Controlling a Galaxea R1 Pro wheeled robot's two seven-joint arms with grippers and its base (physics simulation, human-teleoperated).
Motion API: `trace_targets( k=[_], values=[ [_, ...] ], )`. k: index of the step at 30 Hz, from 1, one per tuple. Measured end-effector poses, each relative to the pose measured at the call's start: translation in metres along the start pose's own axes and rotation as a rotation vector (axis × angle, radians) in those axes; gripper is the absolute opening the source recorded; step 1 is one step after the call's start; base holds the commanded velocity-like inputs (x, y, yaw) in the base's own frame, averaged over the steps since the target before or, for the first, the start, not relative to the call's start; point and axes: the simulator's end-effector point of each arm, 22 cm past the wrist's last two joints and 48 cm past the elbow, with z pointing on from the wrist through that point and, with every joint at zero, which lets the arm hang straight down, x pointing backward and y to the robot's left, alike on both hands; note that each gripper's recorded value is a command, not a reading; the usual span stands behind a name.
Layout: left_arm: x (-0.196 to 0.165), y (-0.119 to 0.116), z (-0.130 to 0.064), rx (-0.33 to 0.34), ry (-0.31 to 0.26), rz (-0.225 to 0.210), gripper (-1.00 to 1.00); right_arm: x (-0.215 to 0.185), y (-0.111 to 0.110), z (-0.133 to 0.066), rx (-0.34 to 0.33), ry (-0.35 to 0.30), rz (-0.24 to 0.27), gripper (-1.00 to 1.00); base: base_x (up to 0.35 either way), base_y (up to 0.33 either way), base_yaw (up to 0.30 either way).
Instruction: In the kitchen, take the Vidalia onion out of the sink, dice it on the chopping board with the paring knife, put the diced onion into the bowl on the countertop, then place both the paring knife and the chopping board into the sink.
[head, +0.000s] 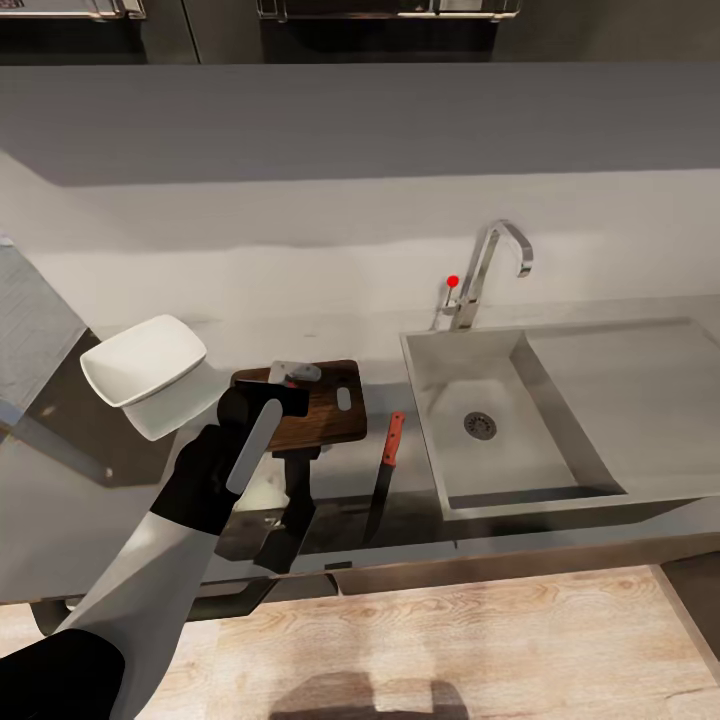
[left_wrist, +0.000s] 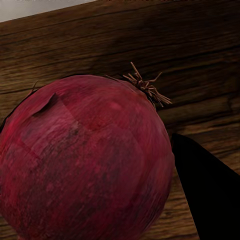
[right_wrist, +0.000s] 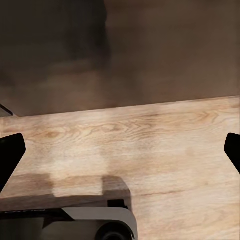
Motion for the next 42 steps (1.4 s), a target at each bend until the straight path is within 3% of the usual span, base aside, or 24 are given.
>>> trace_targets(
  k=[9, 15, 28, 38, 42],
  values=[
    [0.000, 0.000, 0.000, 0.000, 0.000, 0.000, -1.00, -0.002, 0.002, 0.000, -0.004, -0.009, 0.000, 1.00, 0.000, 0.000, 0.000],
    [-0.032, 0.005, -0.012, -0.006, -0.064, 0.020, -1.00, -0.015, 0.013, 0.000, -0.008, -0.040, 0.021, 1.00, 0.000, 0.000, 0.000],
    [-0.062, 0.005, -0.031, 0.006, -0.154, 0.043, -1.00, 0.015, 0.025, -0.009, -0.024, 0.027, 0.034, 1.00, 0.000, 0.000, 0.000],
    [-0.080, 0.006, -0.047, 0.012, -0.217, 0.067, -1.00, 0.016, 0.026, -0.009, -0.025, 0.028, 0.034, 1.00, 0.000, 0.000, 0.000],
    [-0.074, 0.007, -0.041, 0.009, -0.200, 0.080, -1.00, 0.016, 0.026, -0.009, -0.024, 0.028, 0.035, 1.00, 0.000, 0.000, 0.000]
  ],
)
